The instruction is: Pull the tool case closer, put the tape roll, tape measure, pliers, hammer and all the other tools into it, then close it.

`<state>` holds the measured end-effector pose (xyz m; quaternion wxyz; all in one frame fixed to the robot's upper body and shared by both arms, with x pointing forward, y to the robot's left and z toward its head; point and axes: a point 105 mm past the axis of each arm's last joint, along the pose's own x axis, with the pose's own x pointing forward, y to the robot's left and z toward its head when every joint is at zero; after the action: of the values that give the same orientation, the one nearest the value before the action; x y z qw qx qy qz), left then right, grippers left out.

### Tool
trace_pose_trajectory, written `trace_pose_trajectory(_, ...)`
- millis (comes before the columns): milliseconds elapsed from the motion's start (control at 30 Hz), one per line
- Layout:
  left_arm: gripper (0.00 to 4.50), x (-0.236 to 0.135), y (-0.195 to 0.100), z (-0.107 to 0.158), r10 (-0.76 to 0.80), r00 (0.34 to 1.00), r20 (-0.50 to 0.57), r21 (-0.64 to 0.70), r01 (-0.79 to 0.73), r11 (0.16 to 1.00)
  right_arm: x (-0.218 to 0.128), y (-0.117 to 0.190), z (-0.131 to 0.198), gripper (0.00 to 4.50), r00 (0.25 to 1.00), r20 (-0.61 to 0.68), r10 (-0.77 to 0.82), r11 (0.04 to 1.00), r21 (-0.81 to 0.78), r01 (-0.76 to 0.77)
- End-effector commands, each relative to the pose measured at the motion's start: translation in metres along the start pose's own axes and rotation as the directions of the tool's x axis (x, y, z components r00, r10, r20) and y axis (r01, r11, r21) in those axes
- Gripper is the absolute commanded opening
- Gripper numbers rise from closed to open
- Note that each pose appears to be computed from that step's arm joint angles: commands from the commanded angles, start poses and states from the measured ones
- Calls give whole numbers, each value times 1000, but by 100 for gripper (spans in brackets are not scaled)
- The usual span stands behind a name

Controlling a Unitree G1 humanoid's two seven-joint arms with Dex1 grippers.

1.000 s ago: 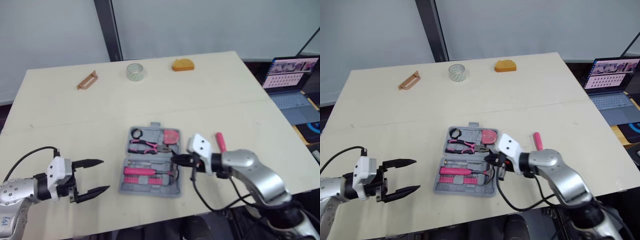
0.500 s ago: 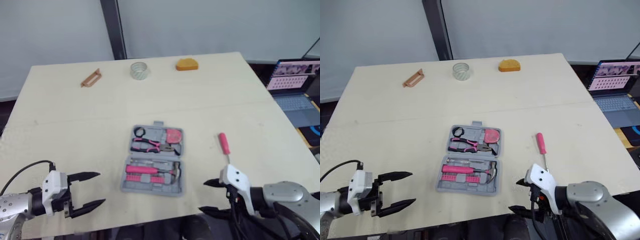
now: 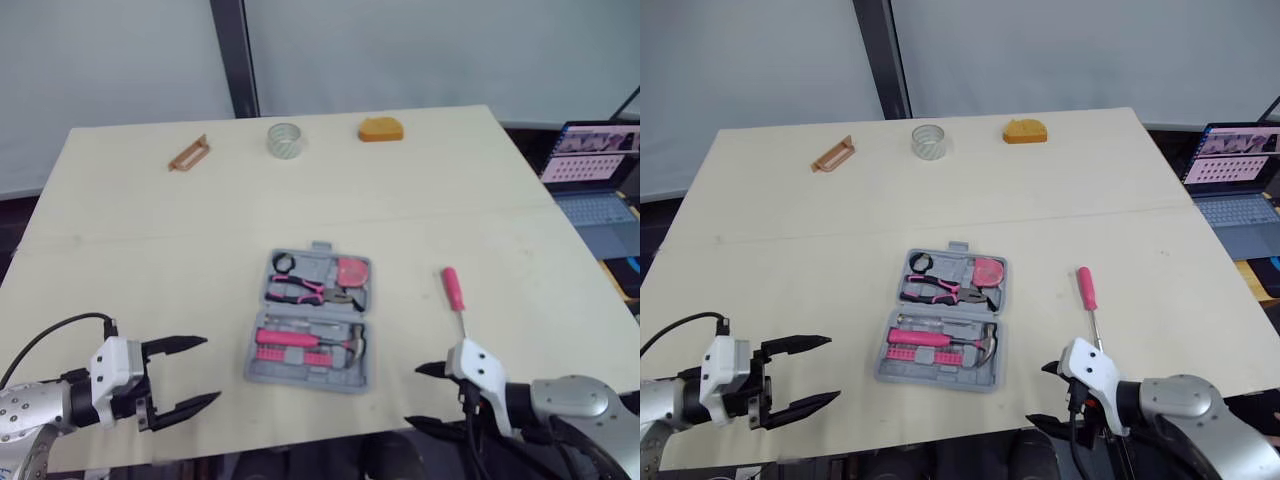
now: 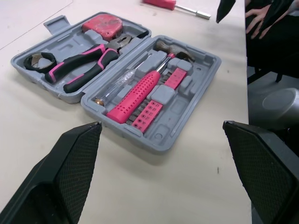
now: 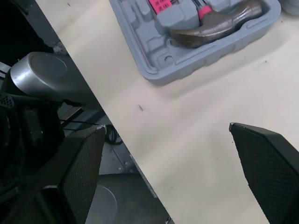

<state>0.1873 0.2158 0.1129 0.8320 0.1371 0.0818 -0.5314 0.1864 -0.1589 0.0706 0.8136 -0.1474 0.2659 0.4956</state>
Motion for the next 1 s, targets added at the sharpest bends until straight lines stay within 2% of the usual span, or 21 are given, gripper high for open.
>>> trace_pose_trajectory(33,450,21,-7,29,-144,986,85,47,141,989,-5,-10,2,447,994,34,-106,994,6,106)
trace_pose_trajectory(300,450,35,-7,26,-257,961,99,77,250,965,-17,-15,10,447,952,89,-293,955,87,285)
trace_pose_trajectory(400,450,36,-3,23,-253,962,101,99,244,965,-28,-27,17,447,899,113,-424,901,154,406)
trace_pose_trajectory(600,450,41,2,20,-245,962,118,114,232,966,-46,-65,12,447,788,52,-613,765,286,577)
trace_pose_trajectory(767,450,45,6,21,-230,964,136,123,214,969,-48,-89,9,447,735,-5,-678,684,362,634)
trace_pose_trajectory(1000,450,45,6,17,-208,969,133,126,192,973,-48,-111,12,447,710,-41,-703,634,415,652)
